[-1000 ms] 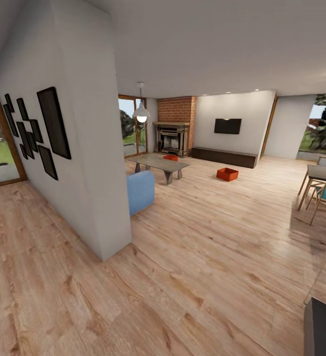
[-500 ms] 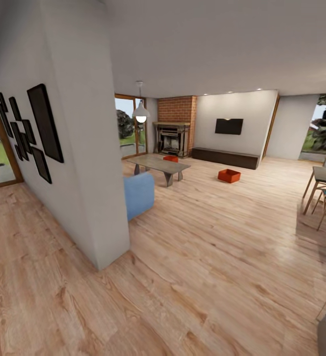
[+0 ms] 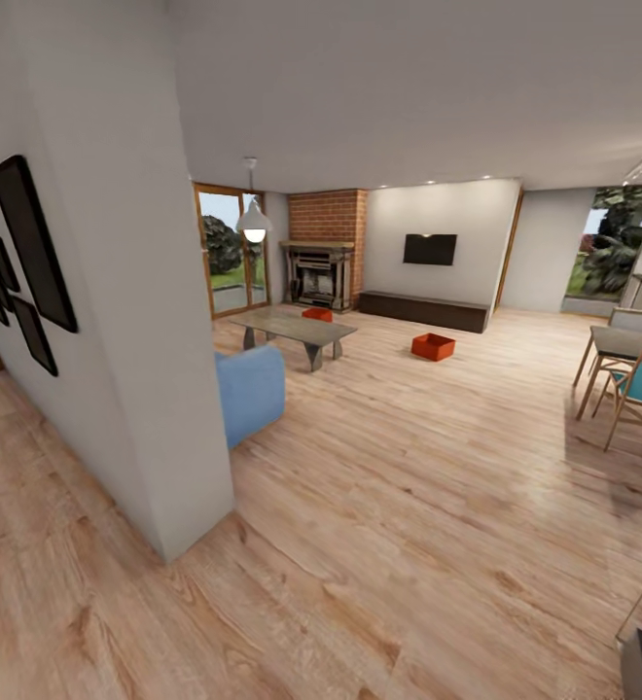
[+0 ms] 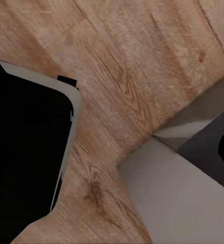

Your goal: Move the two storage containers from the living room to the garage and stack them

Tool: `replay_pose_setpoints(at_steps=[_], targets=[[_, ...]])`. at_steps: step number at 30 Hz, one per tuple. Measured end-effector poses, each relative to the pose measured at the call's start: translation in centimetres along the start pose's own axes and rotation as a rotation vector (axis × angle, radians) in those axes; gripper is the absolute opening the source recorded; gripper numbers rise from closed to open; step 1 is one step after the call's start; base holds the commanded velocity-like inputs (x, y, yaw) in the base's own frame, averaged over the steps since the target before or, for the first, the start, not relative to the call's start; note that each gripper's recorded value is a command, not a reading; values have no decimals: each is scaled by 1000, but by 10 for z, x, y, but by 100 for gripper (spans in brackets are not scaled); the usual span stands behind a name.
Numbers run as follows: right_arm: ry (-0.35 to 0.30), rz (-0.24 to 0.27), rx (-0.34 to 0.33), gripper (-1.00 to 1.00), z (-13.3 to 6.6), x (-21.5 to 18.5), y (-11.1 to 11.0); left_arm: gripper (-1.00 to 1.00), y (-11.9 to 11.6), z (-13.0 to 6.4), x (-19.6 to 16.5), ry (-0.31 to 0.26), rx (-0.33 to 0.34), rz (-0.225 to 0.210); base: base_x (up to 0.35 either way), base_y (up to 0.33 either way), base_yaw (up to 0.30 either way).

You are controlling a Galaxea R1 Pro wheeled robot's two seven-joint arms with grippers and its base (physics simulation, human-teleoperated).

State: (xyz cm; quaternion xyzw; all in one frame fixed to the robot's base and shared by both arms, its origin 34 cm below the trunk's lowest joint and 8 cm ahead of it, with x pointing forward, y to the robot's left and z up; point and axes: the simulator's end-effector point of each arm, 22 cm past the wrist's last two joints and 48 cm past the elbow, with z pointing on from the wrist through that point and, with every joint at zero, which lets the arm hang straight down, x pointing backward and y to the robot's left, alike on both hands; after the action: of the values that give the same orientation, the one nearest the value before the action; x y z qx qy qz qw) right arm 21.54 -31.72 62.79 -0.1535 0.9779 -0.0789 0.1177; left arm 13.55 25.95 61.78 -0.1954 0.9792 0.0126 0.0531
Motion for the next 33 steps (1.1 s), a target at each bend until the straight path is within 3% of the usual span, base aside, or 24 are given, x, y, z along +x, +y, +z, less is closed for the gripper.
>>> replay_pose_setpoints(at_steps=[33], targets=[[-6, 3, -10, 100, 0, -3, 3, 100, -4, 0, -3, -9, 7, -2, 4, 0, -254]])
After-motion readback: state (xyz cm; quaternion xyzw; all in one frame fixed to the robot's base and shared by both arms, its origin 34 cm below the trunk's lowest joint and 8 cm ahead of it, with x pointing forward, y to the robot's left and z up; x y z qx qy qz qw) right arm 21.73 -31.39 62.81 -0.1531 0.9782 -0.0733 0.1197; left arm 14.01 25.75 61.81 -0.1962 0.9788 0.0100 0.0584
